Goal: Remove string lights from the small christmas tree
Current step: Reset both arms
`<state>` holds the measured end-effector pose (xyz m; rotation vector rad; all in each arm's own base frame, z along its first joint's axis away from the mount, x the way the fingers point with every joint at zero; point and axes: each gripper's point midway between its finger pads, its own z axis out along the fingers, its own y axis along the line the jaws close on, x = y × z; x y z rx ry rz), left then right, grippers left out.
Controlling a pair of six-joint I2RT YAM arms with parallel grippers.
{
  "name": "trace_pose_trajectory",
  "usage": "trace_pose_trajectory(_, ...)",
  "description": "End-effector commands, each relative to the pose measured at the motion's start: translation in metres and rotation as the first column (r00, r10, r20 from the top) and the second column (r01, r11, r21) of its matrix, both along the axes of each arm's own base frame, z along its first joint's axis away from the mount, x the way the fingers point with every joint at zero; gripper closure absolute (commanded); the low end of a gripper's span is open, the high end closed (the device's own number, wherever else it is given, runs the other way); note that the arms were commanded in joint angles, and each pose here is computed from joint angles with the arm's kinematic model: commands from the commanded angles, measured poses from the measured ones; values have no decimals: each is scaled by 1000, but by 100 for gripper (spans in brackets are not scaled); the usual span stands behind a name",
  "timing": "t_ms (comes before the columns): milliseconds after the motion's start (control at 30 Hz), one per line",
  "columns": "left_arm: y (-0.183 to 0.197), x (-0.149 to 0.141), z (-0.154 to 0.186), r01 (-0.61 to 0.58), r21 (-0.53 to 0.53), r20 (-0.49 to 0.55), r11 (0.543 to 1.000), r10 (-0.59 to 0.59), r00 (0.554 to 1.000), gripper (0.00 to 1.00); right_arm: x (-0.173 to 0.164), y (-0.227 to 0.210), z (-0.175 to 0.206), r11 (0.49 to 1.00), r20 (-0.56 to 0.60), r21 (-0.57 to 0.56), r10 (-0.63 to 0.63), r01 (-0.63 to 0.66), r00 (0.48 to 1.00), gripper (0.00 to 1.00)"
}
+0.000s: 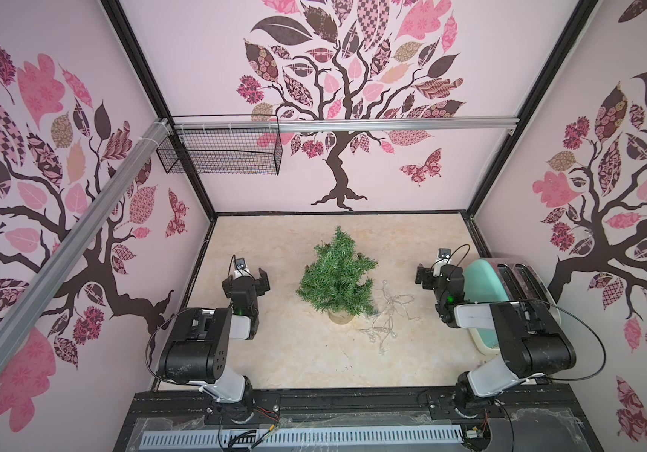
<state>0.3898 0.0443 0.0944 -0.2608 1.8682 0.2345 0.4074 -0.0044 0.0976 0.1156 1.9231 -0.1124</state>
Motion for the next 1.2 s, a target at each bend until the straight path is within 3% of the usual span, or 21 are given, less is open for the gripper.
trace_pose_trajectory(0,0,4,10,2,-5,32,1000,-2,999,2,2,8,10,998,48,51,46,-49,998,1)
trace_pose_trajectory(333,0,4,10,3,-5,32,1000,-2,999,2,-13,7,12,994,122,71,77,-86,990,0)
trace_pose_trajectory(533,1,4,9,1,-5,31,1000,-1,1000,2,-30,4,19,1000,204,18,-1,-3,979,0)
trace_pose_trajectory(1167,-1,3,10,1,0,36,1000,-1,999,2,-27,-2,15,999,169,29,-39,35,985,0)
